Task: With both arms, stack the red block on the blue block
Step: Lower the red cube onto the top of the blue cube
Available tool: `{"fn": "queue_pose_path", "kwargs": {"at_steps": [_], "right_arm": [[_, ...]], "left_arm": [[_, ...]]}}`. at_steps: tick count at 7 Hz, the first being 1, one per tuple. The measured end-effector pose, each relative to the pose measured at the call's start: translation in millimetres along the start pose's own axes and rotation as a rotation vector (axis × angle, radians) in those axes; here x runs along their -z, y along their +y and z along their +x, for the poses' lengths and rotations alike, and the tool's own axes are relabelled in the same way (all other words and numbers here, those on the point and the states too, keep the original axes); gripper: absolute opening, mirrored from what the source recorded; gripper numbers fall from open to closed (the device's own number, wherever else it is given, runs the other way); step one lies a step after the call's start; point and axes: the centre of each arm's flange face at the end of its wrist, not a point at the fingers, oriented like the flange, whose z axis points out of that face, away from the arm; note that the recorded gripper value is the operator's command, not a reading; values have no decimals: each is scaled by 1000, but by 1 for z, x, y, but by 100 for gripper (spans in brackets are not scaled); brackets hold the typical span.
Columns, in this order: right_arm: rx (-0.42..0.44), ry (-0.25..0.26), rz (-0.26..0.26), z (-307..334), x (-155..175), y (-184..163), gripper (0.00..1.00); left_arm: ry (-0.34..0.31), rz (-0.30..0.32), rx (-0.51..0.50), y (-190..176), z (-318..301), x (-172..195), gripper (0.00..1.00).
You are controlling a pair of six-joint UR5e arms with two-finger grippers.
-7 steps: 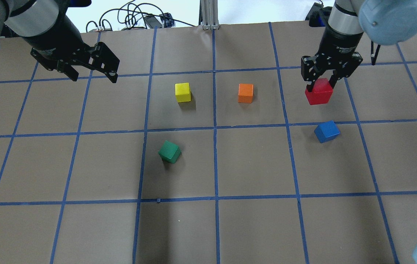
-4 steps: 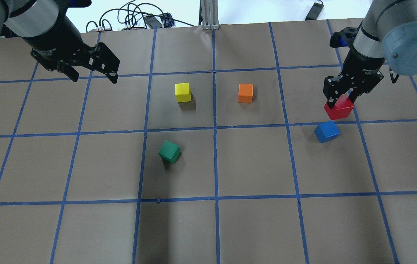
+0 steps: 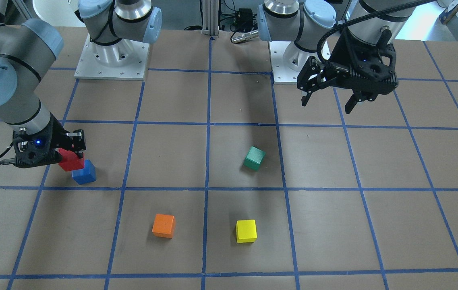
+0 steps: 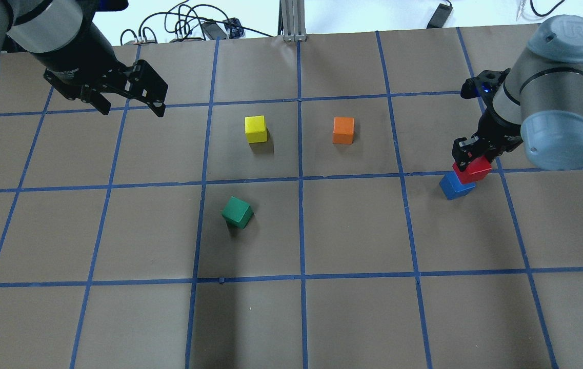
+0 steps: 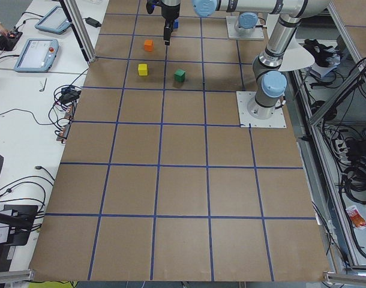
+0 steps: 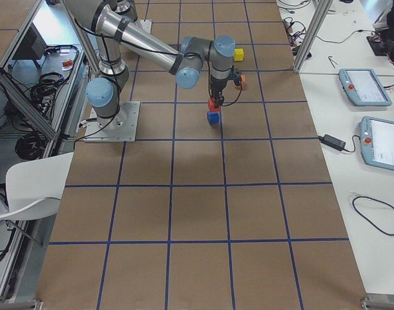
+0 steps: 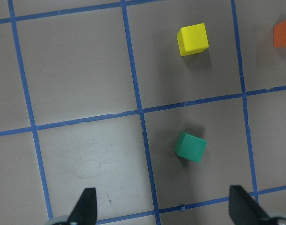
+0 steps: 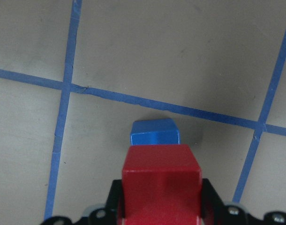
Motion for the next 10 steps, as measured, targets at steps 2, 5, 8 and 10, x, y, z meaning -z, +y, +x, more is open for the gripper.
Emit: {"fn": "queue_pose_path", "kwargs": {"at_steps": [2, 5, 8, 10], "right_arm": [[8, -11, -2, 6, -8, 3, 0], [7, -40, 4, 4, -12, 1, 0], [10, -50, 28, 5, -15, -4, 0], [12, -46, 34, 5, -16, -5, 0]], "left_arm": [[-1, 4, -3, 2, 0, 2, 100], [-1, 6, -5, 2, 1, 3, 100], [-1, 5, -5, 2, 1, 3, 100], [-1, 6, -5, 2, 1, 3, 100]]}}
